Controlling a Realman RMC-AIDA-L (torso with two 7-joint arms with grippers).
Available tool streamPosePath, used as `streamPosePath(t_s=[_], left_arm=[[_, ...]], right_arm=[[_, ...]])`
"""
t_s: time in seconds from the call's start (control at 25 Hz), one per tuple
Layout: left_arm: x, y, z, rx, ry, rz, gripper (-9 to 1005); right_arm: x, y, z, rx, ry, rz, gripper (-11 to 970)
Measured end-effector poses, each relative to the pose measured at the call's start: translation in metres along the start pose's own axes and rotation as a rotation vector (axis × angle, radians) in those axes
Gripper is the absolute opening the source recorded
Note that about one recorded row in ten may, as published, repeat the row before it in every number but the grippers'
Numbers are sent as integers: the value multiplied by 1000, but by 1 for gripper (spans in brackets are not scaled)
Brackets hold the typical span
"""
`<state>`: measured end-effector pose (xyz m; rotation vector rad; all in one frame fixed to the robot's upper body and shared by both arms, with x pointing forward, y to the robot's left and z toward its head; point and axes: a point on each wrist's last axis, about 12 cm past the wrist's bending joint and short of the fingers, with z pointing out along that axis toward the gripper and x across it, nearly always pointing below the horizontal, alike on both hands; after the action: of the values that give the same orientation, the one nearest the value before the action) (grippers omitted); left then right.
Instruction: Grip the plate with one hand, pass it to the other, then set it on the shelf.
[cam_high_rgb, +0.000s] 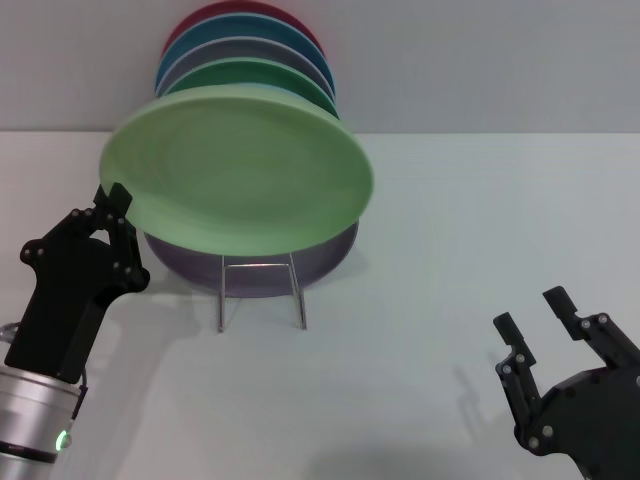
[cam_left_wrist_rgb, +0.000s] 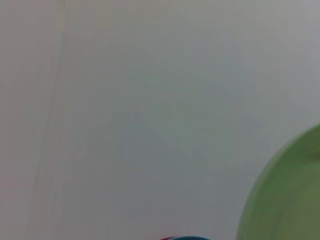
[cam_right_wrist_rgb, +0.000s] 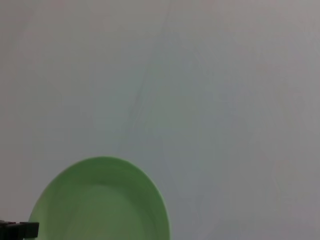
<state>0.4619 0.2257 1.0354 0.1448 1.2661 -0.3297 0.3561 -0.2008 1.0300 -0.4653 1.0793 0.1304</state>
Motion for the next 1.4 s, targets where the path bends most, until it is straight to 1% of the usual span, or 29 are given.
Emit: streamPosePath(t_s=[0.24, 0.44, 0.6, 1.12, 1.4], left_arm=[[0, 2, 2, -9, 1, 10, 61], [2, 5, -1, -3, 16, 25, 64], [9, 6, -5, -2, 72, 34, 67], [17, 8, -6, 2, 142, 46, 74], [25, 6, -10, 12, 208, 44, 78]], right_arm=[[0, 1, 0, -2, 4, 2, 383], [0, 1, 0, -1, 3, 4, 383], [0, 1, 1, -2, 0, 4, 382], [1, 1, 2, -7, 1, 1, 383], [2, 1, 3, -16, 8, 2, 383]])
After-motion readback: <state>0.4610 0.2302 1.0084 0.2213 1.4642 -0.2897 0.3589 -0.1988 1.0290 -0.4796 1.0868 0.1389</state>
